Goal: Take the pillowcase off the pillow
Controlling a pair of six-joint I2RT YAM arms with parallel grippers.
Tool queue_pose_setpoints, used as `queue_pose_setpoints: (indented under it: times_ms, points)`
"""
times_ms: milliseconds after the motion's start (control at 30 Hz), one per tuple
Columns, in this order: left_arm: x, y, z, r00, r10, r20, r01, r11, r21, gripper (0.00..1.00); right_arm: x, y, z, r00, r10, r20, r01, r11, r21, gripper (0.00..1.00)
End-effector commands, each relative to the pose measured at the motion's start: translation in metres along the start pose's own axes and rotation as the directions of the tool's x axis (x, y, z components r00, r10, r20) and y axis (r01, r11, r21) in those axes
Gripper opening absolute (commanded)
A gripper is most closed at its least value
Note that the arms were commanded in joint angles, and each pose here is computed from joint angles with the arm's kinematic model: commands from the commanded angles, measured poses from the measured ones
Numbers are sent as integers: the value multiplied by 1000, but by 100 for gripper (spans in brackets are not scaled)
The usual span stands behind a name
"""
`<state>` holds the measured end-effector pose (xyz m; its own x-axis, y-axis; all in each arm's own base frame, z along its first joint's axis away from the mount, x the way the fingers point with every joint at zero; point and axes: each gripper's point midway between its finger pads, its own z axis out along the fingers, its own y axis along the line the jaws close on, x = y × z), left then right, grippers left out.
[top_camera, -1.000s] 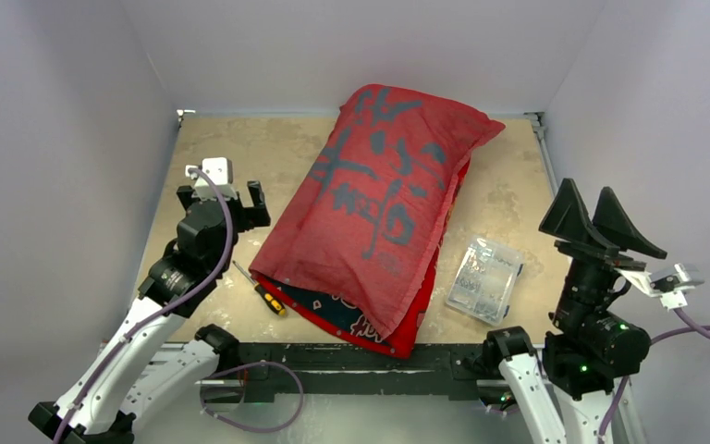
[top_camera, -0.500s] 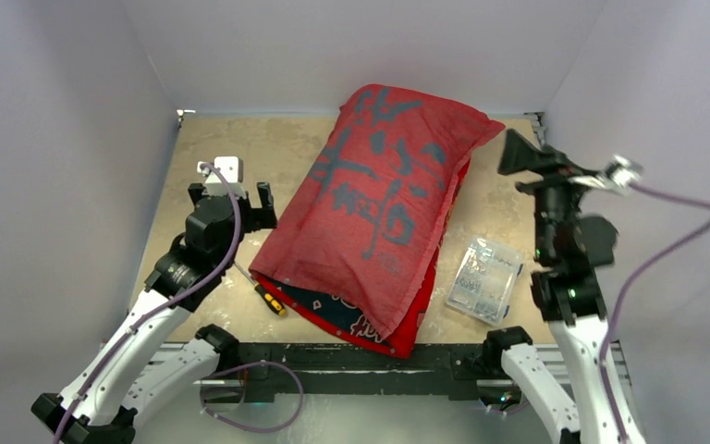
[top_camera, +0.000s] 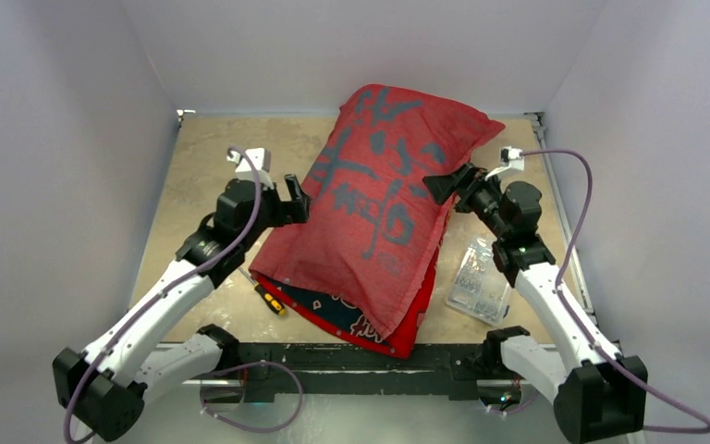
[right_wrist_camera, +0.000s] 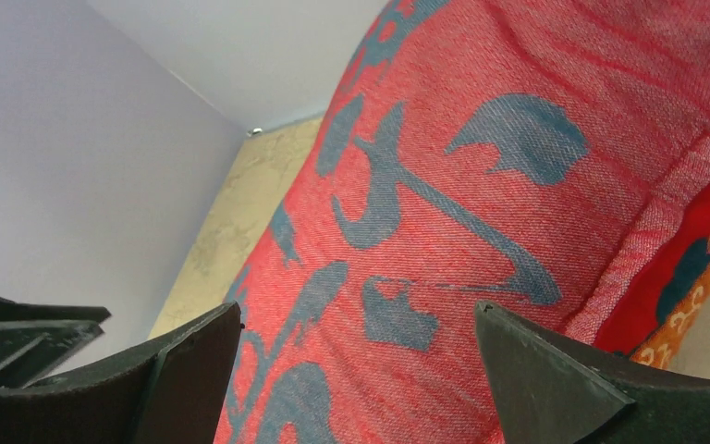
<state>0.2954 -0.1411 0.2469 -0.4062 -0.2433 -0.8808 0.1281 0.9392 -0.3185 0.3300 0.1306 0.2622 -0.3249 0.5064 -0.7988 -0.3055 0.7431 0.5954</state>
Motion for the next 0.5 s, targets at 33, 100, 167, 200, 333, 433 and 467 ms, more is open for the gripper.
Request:
queue_pose_setpoints:
  times_ms: [33,100,167,200,333,433,467]
  points:
    - [10,-32,36,996,-89,-20,90,987,136,99,-8,-10,20,998,37,54,-38,999,14,99]
    - [20,-47,50,993,-99,-65,110,974,197,99,2,-24,27,998,54,42,-56,997,53,99]
    - [31,-63,61,987,-114,-110,140,954,263,99,11,-41,35,997,62,34,-65,992,103,99]
    - [38,-66,66,984,-118,-133,151,949,276,99,17,-47,38,998,66,25,-68,991,116,99]
    - [67,-70,80,969,-128,-211,189,935,299,99,40,-64,52,998,62,-27,-59,991,124,99]
    - [93,-77,83,949,-134,-284,229,914,336,99,52,-77,61,997,57,-43,-50,989,140,99]
    - [100,-80,82,943,-138,-303,244,906,347,97,60,-79,64,996,55,-66,-46,990,130,99]
